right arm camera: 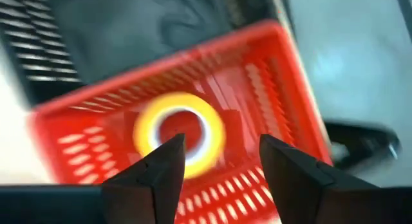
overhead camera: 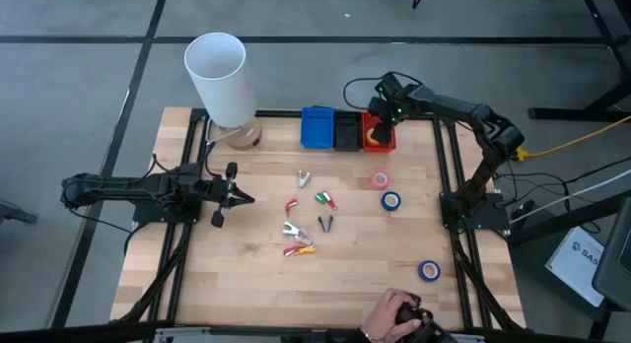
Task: Pick and place Stapler, Stapler remover, tape
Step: Put the yellow tape into the red bin
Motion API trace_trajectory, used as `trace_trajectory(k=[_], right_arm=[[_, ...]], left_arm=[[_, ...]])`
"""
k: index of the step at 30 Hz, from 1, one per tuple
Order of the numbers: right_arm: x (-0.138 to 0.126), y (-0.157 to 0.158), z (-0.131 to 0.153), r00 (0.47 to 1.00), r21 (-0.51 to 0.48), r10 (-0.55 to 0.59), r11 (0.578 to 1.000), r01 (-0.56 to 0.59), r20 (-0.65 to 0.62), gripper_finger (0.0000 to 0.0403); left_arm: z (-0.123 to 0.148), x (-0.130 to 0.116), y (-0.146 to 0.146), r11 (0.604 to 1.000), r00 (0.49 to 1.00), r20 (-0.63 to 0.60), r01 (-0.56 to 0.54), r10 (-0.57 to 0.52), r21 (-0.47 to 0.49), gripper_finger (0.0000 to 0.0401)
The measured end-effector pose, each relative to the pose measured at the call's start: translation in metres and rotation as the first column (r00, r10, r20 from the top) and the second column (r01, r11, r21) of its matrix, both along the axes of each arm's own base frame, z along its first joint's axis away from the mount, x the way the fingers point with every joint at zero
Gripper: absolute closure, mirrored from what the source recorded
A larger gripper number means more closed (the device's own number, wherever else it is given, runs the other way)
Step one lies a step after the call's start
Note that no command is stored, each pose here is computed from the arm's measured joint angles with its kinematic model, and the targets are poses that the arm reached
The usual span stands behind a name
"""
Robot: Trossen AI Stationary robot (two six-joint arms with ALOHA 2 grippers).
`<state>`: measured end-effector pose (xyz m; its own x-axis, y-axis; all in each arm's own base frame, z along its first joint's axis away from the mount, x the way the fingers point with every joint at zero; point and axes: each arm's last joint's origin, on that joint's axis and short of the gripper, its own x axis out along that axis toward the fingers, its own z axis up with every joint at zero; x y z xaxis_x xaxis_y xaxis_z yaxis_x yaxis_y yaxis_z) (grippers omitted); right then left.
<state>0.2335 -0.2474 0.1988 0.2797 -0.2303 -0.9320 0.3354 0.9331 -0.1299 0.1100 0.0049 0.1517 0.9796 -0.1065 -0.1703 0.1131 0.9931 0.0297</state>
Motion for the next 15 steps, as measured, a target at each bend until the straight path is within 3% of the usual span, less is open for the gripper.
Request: trace_trajectory(k=[5, 15], right_arm=[[0.011, 0.014, 0.000, 0.969, 0.027, 0.245, 0.969, -0.246, 0.031, 0.0220], [0.009, 0.023, -0.016, 0.946, 0.022, 0.325, 0.946, -0.325, -0.002, 0.0241]], left_arm=[[0.000, 0.000, 0.000, 1.000, 1.000, 0.000, 0.000, 0.000, 0.000, 0.0386], [0.000, 0.000, 0.000, 1.000, 1.000, 0.000, 0.000, 0.000, 0.000, 0.0386]])
